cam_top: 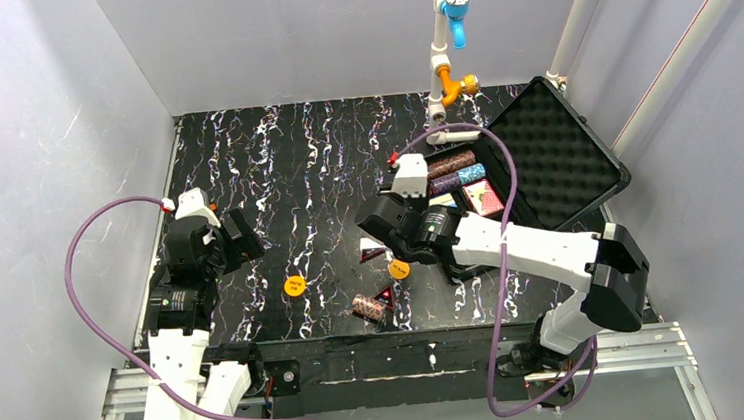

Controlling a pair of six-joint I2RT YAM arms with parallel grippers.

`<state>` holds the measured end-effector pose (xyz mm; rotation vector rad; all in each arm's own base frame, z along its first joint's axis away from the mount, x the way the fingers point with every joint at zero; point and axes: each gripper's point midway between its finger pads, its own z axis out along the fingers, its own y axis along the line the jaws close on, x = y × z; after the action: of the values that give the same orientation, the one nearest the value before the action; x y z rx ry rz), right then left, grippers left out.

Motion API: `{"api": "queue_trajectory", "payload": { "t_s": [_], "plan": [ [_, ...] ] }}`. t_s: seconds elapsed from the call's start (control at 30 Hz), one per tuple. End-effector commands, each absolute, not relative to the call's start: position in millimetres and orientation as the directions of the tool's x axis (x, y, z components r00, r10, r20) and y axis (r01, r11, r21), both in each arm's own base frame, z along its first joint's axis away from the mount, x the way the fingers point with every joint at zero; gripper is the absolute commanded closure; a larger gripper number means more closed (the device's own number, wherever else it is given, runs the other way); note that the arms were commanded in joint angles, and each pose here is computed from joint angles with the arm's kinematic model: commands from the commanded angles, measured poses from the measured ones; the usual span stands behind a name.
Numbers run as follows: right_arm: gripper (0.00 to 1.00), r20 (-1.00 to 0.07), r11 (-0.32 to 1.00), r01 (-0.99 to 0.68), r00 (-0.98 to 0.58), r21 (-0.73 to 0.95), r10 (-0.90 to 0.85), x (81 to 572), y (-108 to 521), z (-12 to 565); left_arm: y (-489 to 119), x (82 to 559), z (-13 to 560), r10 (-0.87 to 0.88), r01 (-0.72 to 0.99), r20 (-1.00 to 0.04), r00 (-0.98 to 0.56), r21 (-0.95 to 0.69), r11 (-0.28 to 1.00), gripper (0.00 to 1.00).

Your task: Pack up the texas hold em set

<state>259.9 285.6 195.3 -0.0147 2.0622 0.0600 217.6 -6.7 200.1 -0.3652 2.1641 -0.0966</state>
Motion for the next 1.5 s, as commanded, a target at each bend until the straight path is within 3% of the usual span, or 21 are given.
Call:
{"api": "queue_trajectory", "payload": {
  "t_s": [0.0, 0.47, 0.9, 1.13, 1.47],
  "plan": [
    [0.99, -0.885, 0.928, 0.257, -0.313, 0.27, 0.344, 263.3, 244.7, 242.2, -6.2, 218.6, 198.8, -0.293, -0.224, -0.785, -0.546, -0.2, 0.954, 0.01],
    [0.99, -0.762, 0.751, 0.586, -0.322, 0.305, 0.561, 287.0, 149.6, 214.3, -5.1, 217.6, 199.5, -0.291, -0.226, -0.789, -0.541, -0.197, 0.954, 0.01],
    [0.99, -0.699, 0.581, 0.789, -0.301, 0.199, 0.649, 290.0, 59.9, 182.5, -5.2, 218.4, 198.7, -0.292, -0.228, -0.785, -0.546, -0.196, 0.954, 0.01],
    [0.99, -0.516, 0.487, 0.858, -0.346, 0.164, 0.783, 287.9, 53.6, 138.3, -7.6, 219.4, 197.0, -0.292, -0.22, -0.778, -0.557, -0.201, 0.954, 0.01],
    [0.99, -0.359, 0.469, 0.878, -0.408, 0.097, 0.839, 289.8, 68.0, 99.8, -4.7, 218.0, 198.1, -0.291, -0.23, -0.785, -0.547, -0.193, 0.954, 0.01]
  ]
}}
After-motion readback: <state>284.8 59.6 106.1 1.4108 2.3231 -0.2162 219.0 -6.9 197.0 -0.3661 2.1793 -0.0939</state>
